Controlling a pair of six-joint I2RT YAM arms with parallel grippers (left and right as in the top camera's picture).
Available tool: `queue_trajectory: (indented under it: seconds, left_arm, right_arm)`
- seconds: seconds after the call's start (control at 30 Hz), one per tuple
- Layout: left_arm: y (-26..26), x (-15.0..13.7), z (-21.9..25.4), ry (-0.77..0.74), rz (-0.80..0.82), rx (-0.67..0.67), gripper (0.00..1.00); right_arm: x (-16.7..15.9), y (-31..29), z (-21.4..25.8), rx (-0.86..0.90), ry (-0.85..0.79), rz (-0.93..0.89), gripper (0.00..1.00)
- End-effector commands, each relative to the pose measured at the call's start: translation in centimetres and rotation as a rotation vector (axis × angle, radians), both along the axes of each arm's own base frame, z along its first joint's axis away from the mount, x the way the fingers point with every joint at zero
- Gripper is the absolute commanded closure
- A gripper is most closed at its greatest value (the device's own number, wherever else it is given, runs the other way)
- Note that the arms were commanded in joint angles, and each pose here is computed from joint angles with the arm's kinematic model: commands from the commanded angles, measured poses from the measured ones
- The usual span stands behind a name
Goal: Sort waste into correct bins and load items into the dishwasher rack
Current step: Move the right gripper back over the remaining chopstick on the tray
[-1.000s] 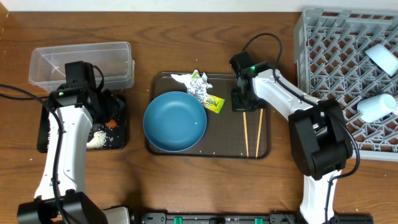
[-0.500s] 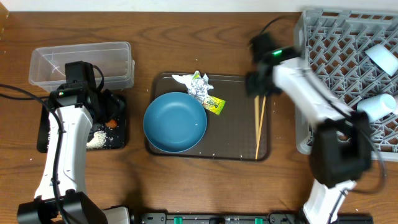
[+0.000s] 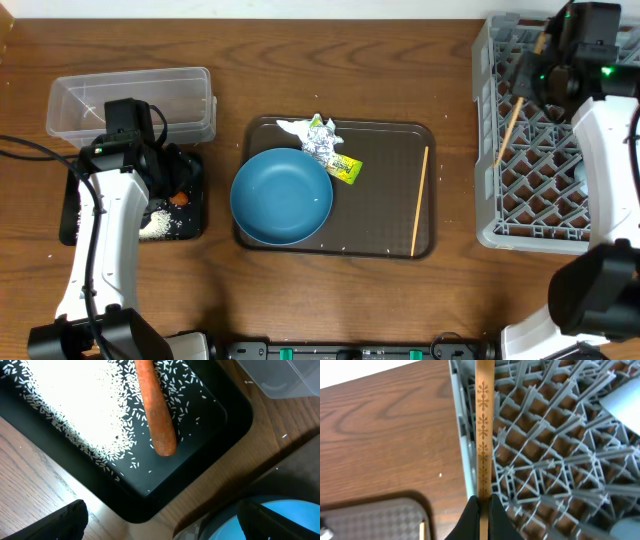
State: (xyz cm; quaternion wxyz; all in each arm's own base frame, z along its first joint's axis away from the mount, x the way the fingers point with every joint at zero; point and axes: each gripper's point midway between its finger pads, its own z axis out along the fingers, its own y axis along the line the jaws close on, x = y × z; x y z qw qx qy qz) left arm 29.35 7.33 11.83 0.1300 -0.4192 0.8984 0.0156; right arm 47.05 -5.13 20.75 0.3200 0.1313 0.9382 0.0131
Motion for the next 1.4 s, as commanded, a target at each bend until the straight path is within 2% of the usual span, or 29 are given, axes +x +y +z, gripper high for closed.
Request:
queue_trajectory:
  seconds: [0.0, 0.2, 0.3, 0.37, 0.43, 0.47, 0.57, 0.87, 1.07, 1.2, 1.37]
  left_arm:
    - [0.5, -0.1, 0.7, -0.013, 0.018, 0.024, 0.02]
    - [0.5, -0.1, 0.7, -0.013, 0.018, 0.024, 0.02]
    - [0.5, -0.1, 0.7, -0.013, 0.018, 0.024, 0.02]
    - [0.5, -0.1, 0.7, -0.013, 0.018, 0.024, 0.02]
    - [0.5, -0.1, 0.7, -0.013, 0.018, 0.024, 0.02]
    - [0.5, -0.1, 0.7, -0.013, 0.018, 0.024, 0.02]
    - [0.5, -0.1, 0.7, -0.013, 0.018, 0.024, 0.02]
    - [0.5, -0.1, 0.7, -0.013, 0.018, 0.024, 0.02]
    - [0.5, -0.1, 0.7, -0.013, 0.018, 0.024, 0.02]
    - [0.5, -0.1, 0.7, -0.013, 0.018, 0.024, 0.02]
    - [0.5, -0.1, 0.7, -0.013, 0.018, 0.024, 0.02]
  right_arm:
    - [0.8, -0.4, -1.5, -0.043, 0.015, 0.065, 0.99]
    - [1.8, -1.0, -2.7, -0.091, 0.022, 0.103, 0.98]
    - [1.9, -1.1, -3.0, -0.094, 0.026, 0.1, 0.94]
    - [1.9, -1.1, -3.0, -0.094, 0.027, 0.1, 0.79]
    - [1.9, -1.0, -3.0, -0.093, 0.027, 0.1, 0.44]
    - [1.8, -1.0, -3.0, -0.092, 0.029, 0.101, 0.3]
    - [1.6, -0.9, -3.2, -0.09, 0.043, 0.103, 0.19]
    - [-0.8, 1.9, -0.2, 0.013, 0.031, 0.177, 0.12]
    - [-4.2, 9.2, 3.2, 0.275, 0.008, 0.399, 0.04]
    - [-6.1, 12.1, 2.0, 0.319, 0.102, 0.43, 0.01]
    - [-8.3, 14.1, -2.7, 0.264, 0.265, 0.295, 0.01]
